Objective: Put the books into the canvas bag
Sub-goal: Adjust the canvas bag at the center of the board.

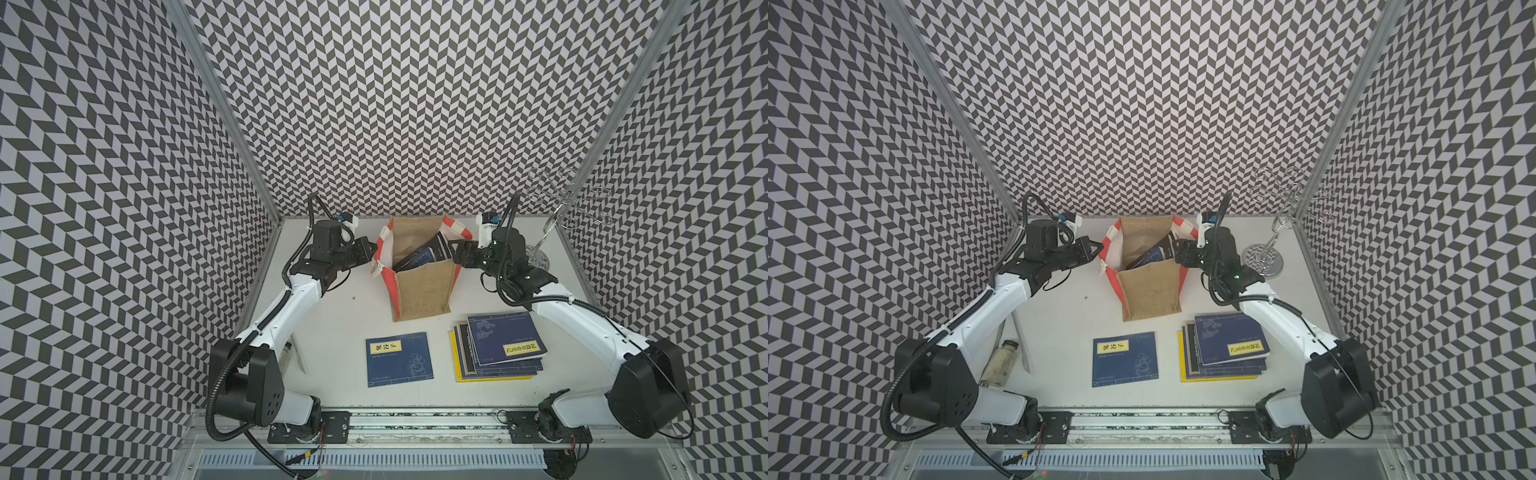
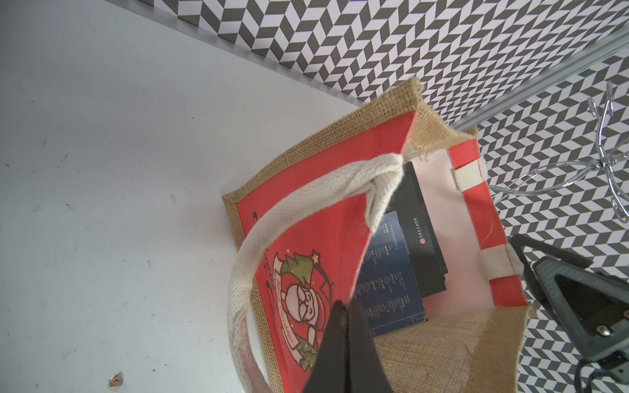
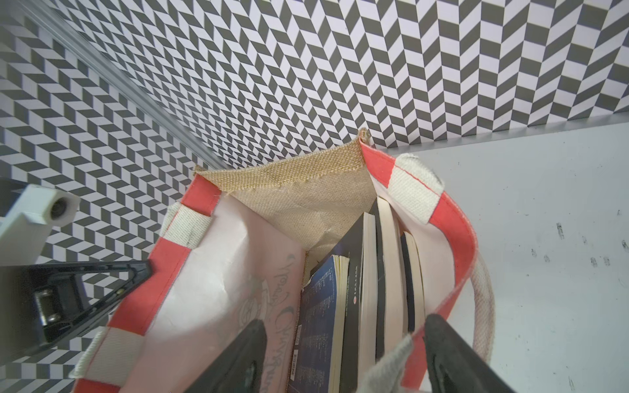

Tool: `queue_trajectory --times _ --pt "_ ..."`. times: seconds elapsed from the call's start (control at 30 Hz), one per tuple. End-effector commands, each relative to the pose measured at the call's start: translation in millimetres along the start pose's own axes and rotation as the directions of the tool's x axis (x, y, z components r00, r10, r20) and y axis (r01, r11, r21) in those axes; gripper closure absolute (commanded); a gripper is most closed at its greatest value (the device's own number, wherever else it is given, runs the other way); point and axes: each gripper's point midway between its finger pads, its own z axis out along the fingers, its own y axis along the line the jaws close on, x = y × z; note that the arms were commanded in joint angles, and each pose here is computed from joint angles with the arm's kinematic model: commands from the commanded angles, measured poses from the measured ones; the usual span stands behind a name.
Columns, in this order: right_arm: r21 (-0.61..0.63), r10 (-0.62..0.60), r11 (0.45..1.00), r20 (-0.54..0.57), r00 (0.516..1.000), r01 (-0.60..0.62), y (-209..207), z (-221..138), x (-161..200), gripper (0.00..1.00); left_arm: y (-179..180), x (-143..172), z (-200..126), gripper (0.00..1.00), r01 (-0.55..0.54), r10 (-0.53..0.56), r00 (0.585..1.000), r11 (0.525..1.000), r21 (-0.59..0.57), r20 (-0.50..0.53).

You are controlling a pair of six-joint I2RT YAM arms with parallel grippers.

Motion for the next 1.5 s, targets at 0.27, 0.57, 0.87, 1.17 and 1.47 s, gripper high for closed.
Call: queue_trajectory --times 0.27,0.57,0.87,1.17,1.47 --pt "-0.299 -0.194 0.931 0.084 0.977 0.211 69 -77 12 0.11 2 7 -23 0.94 -0.014 0.012 0.999 0.999 0.045 0.031" --pt "-0.228 -0.136 0.964 0.001 0.991 0.133 48 -86 71 0.1 -9 1 -24 0.72 -0.035 0.031 0.999 0.995 0.09 0.041" --pt "0.015 0.016 1.0 0.033 0.999 -0.017 -10 -66 26 0.05 -14 -3 -29 0.46 -0.058 0.053 0.997 0.994 0.097 0.054" --pt "-0.218 0.22 0.95 -0.039 0.975 -0.223 -58 -7 -3 0.0 -12 -1 -28 0.42 -0.059 0.055 0.997 0.994 0.093 0.05" --pt "-0.338 0.241 0.9 -0.14 0.96 -0.276 -53 33 0 0.01 -10 -4 -31 0.29 -0.063 0.059 0.997 0.995 0.076 0.056"
